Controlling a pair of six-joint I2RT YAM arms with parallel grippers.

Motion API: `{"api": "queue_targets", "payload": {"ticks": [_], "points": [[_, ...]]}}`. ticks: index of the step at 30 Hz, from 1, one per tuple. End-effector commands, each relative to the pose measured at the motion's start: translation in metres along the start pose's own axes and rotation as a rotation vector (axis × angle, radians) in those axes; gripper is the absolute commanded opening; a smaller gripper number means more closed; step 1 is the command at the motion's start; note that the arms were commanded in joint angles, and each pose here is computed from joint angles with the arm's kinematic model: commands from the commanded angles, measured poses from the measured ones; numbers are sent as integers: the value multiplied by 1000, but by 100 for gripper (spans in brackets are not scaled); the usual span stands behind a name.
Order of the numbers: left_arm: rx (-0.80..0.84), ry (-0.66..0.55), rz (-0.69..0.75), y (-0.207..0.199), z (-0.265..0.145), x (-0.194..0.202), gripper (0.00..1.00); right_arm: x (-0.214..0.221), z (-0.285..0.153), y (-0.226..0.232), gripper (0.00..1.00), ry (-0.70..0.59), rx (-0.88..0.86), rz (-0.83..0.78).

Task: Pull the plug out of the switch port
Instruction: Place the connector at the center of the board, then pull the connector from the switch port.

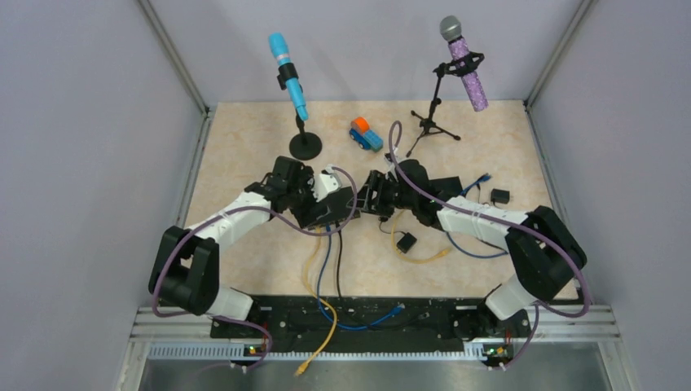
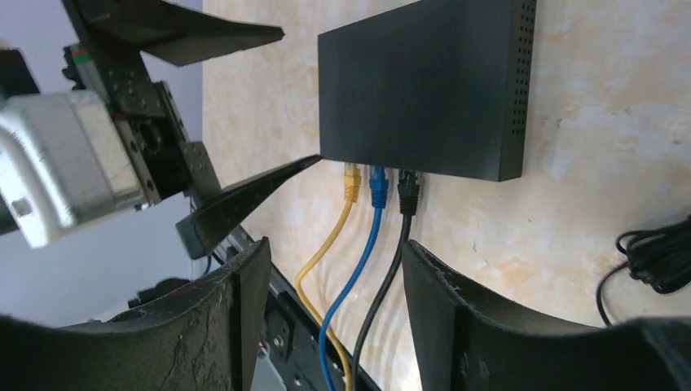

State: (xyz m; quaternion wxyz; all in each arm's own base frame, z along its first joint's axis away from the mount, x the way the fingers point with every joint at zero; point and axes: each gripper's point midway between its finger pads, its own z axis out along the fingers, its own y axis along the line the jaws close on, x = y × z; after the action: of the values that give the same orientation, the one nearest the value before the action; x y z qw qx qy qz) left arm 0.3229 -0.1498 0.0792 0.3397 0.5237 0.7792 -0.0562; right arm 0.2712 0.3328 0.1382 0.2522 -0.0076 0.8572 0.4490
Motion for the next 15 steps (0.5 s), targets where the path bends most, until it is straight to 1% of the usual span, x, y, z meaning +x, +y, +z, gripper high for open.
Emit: {"api": "queue_targets", "payload": {"ticks": [1, 4, 6, 12, 15], "points": [[78, -7, 7, 0, 4, -2, 96, -6, 25, 9, 59, -54, -46, 106], [167, 21, 8, -9, 10, -1, 95, 2, 38, -1, 58, -33, -34, 165], [195, 28, -2, -15, 13, 3, 95, 6, 43, -4, 56, -21, -38, 182], [226, -19, -15, -25, 13, -3, 95, 21, 59, -25, 55, 22, 20, 217], [208, -32, -16, -24, 13, -3, 95, 28, 65, -34, 54, 36, 33, 232]]}}
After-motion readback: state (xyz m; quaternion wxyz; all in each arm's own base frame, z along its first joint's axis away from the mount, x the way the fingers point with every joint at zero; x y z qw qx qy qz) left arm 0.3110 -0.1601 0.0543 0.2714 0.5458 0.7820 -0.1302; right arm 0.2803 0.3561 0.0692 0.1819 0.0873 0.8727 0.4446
